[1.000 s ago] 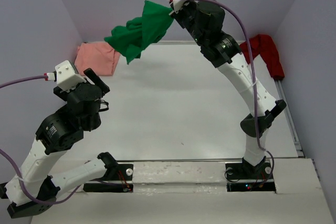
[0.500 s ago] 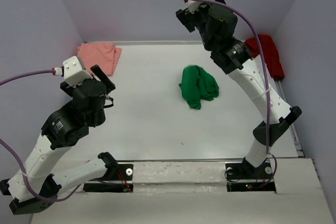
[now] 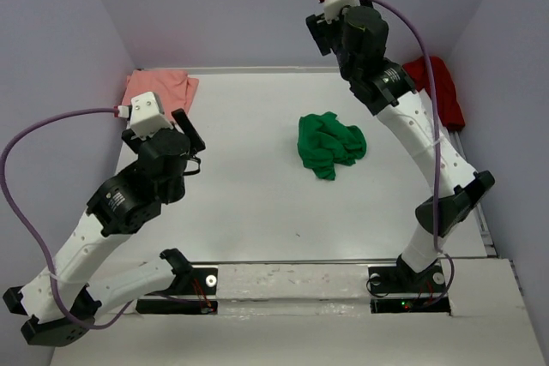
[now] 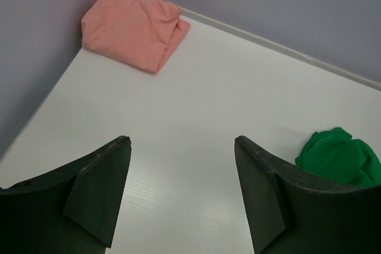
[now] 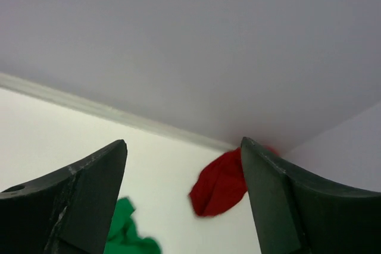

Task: Fold and stack the t-shirts
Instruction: Flatten the tshirt out

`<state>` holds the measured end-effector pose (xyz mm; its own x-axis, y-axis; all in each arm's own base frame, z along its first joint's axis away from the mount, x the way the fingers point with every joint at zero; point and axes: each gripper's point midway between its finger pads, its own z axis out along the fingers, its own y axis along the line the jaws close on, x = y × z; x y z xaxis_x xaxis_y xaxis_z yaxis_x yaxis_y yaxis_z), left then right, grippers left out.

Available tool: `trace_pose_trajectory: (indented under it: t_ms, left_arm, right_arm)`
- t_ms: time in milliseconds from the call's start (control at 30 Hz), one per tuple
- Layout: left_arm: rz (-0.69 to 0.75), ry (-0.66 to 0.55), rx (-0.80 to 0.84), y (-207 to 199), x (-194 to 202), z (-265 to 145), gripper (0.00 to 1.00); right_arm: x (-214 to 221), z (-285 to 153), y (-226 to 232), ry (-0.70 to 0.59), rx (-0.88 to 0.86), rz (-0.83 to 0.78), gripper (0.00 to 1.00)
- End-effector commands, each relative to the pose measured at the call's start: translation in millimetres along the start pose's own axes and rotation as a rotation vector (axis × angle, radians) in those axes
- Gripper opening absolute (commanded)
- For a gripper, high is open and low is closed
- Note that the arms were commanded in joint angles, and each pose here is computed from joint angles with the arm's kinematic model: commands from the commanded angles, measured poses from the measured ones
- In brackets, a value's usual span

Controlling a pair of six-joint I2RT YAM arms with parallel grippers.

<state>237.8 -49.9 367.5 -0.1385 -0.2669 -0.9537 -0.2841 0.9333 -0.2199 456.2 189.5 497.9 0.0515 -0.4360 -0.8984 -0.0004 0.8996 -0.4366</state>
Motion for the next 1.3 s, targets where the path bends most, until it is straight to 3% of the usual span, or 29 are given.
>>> trace_pose_trajectory:
  t_ms: [0,33,200,333,433,533,733,1267]
  left_arm:
    - [0.018,0.048,0.093,-28.2,22.1,8.5,0.8]
    - [0.023,0.061,0.115,-34.7,30.5,11.0,0.8]
    - [0.034,0.076,0.142,-44.5,35.3,13.2,0.8]
    - [0.029,0.064,0.148,-47.8,31.8,14.4,0.8]
    - [0.036,0.06,0.141,-48.1,31.0,15.6,0.8]
    - [0.038,0.058,0.133,-47.3,29.2,15.7,0.8]
    - [0.029,0.044,0.121,-40.4,23.4,13.0,0.8]
    - [0.033,0.032,0.104,-32.7,16.2,9.7,0.8]
  right_arm:
    - [84.5,-2.1,6.7,0.187,-0.078,0.219,0.8]
    - [132.2,-3.9,20.4,0.283,-0.121,0.287,0.74]
    - [194.4,-25.8,57.9,0.416,-0.232,0.306,0.77]
    - [197.0,-42.1,99.5,0.448,-0.369,0.388,0.86]
    - [190.8,-55.9,139.3,0.456,-0.43,0.334,0.88]
    - [195.8,-56.0,144.7,0.474,-0.421,0.334,0.87]
    - [216.1,-65.3,162.7,0.525,-0.455,0.35,0.59]
    - [274.8,-89.0,187.4,0.632,-0.462,0.372,0.52]
